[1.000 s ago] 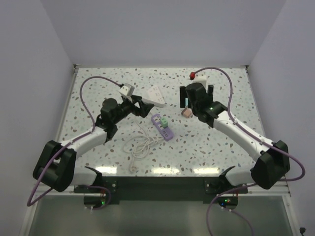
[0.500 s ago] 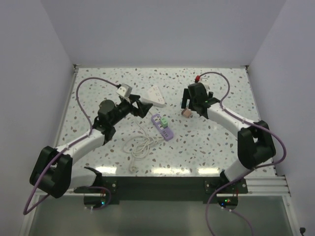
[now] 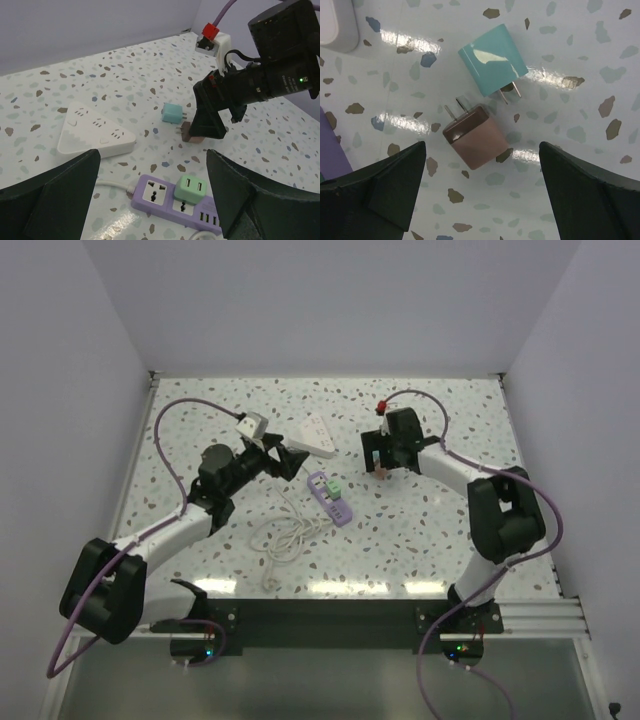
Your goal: Insert the plug
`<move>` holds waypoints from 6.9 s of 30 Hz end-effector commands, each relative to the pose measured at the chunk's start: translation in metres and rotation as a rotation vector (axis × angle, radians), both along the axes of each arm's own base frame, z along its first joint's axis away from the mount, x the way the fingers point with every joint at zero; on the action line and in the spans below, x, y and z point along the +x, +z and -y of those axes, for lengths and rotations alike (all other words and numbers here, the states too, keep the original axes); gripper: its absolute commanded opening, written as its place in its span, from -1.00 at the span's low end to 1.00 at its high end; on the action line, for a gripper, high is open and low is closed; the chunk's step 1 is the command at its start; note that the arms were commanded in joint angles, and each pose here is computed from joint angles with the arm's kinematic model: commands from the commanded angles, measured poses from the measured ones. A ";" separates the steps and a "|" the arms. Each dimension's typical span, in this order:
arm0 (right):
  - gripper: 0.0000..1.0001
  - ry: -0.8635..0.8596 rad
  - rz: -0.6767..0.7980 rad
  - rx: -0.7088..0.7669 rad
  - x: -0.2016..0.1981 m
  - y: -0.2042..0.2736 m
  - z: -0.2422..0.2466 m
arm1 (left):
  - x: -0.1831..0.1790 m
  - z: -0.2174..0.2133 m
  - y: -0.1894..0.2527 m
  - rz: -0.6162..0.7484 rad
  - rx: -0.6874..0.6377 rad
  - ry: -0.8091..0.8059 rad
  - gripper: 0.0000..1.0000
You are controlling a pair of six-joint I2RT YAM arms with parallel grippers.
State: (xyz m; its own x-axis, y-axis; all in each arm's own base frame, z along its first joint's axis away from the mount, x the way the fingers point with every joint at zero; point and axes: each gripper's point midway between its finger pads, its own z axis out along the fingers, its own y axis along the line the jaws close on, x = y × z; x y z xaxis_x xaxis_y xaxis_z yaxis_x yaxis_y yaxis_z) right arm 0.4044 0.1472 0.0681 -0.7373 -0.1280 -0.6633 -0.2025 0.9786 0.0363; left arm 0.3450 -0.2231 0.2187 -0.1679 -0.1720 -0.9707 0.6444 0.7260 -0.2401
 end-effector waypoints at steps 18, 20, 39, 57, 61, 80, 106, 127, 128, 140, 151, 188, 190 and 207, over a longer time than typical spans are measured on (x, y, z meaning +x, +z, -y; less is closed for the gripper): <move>0.75 0.211 -0.133 -0.014 0.000 -0.034 -0.008 | 0.001 -0.005 0.005 0.043 0.028 0.021 0.87; 0.67 0.208 -0.135 -0.020 -0.003 -0.034 -0.006 | 0.000 -0.005 0.005 0.044 0.029 0.021 0.87; -0.42 0.258 -0.054 0.014 -0.012 -0.013 -0.011 | -0.008 0.003 0.008 0.043 0.015 -0.041 0.88; -0.60 0.629 0.264 0.019 -0.104 0.103 -0.096 | -0.044 0.054 0.014 -0.086 -0.106 -0.419 0.86; -0.61 0.656 0.301 0.013 -0.114 0.116 -0.106 | -0.047 0.057 0.013 -0.100 -0.119 -0.453 0.86; -0.63 0.725 0.388 0.008 -0.134 0.145 -0.123 | -0.055 0.085 -0.006 -0.191 -0.143 -0.594 0.74; 0.53 0.608 0.503 -0.017 -0.127 0.185 -0.104 | -0.082 0.093 0.019 -0.132 -0.215 -0.727 -1.00; 0.76 0.669 0.549 0.605 -0.169 0.246 -0.131 | -0.103 0.047 0.090 0.124 -0.278 -0.645 -1.00; 0.75 0.693 0.566 0.635 -0.170 0.248 -0.130 | -0.105 0.046 0.092 0.130 -0.280 -0.645 -1.00; 0.31 0.956 0.632 0.894 -0.213 0.280 -0.140 | -0.141 0.037 0.116 0.213 -0.327 -0.725 -1.00; 0.27 0.969 0.601 0.914 -0.202 0.274 -0.151 | -0.152 0.042 0.120 0.234 -0.330 -0.754 -1.00; -0.39 1.137 0.528 0.937 -0.230 0.264 -0.167 | -0.157 0.045 0.124 0.273 -0.353 -0.762 -1.00; -0.52 1.144 0.540 0.938 -0.232 0.266 -0.166 | -0.153 0.046 0.123 0.272 -0.350 -0.749 -1.00; -1.00 1.057 0.597 0.842 -0.213 0.280 -0.162 | -0.115 0.041 0.102 0.203 -0.304 -0.599 0.62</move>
